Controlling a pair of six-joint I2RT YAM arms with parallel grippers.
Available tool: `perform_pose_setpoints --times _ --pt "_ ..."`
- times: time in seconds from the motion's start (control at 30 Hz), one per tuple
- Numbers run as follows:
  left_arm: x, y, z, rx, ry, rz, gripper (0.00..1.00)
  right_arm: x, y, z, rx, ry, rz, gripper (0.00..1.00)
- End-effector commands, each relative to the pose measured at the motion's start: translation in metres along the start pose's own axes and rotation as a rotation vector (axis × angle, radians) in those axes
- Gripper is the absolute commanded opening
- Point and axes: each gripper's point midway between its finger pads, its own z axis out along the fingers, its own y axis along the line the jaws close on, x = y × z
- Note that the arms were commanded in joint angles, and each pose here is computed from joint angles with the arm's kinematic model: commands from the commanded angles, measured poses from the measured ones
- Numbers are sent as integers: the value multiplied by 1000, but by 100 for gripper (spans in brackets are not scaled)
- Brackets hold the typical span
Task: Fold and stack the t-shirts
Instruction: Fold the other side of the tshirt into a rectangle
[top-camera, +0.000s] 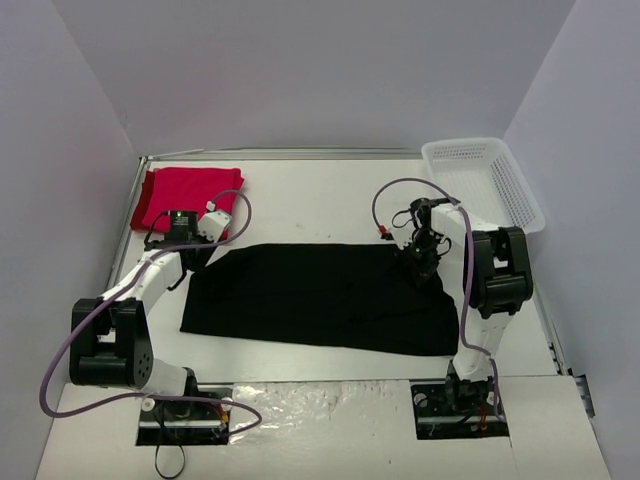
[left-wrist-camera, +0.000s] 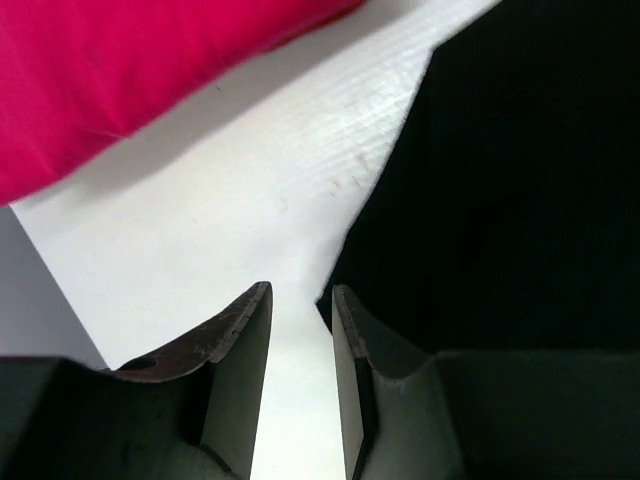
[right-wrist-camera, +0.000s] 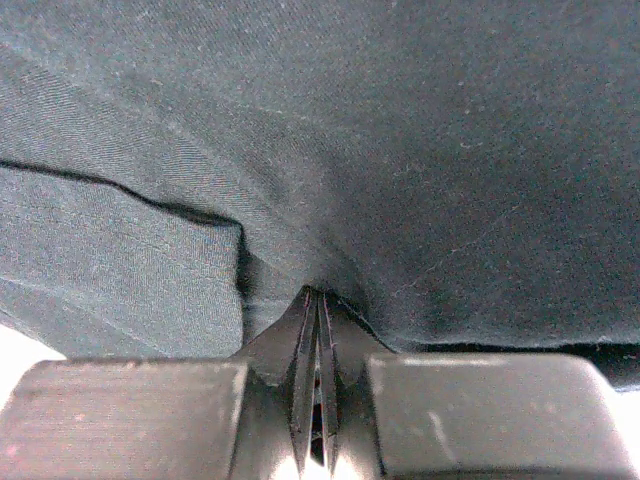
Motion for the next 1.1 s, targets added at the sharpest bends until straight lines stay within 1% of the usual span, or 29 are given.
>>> perform_pose_setpoints --times 0.0,0.1,0.3,0.33,0.47,0.6,0.73,1.07 --pt "-24 25 -2 -68 -40 -18 30 5 3 13 -30 47 15 0" --pt "-22 25 2 -47 -22 -18 30 8 3 21 -39 63 21 0" --pt "-11 -9 -4 131 -5 37 29 11 4 30 -53 85 28 0" --pt "-9 -17 -8 173 -7 42 29 11 4 31 -54 86 28 0" --pt "1 -34 -16 256 -6 94 26 10 2 33 -55 91 32 0" --pt "12 -43 -15 292 13 113 25 11 3 36 -63 95 36 0" --pt "25 -51 -7 325 63 111 25 12 4 36 -60 96 36 0" --pt "23 -64 -5 408 64 119 24 18 5 41 -65 115 43 0"
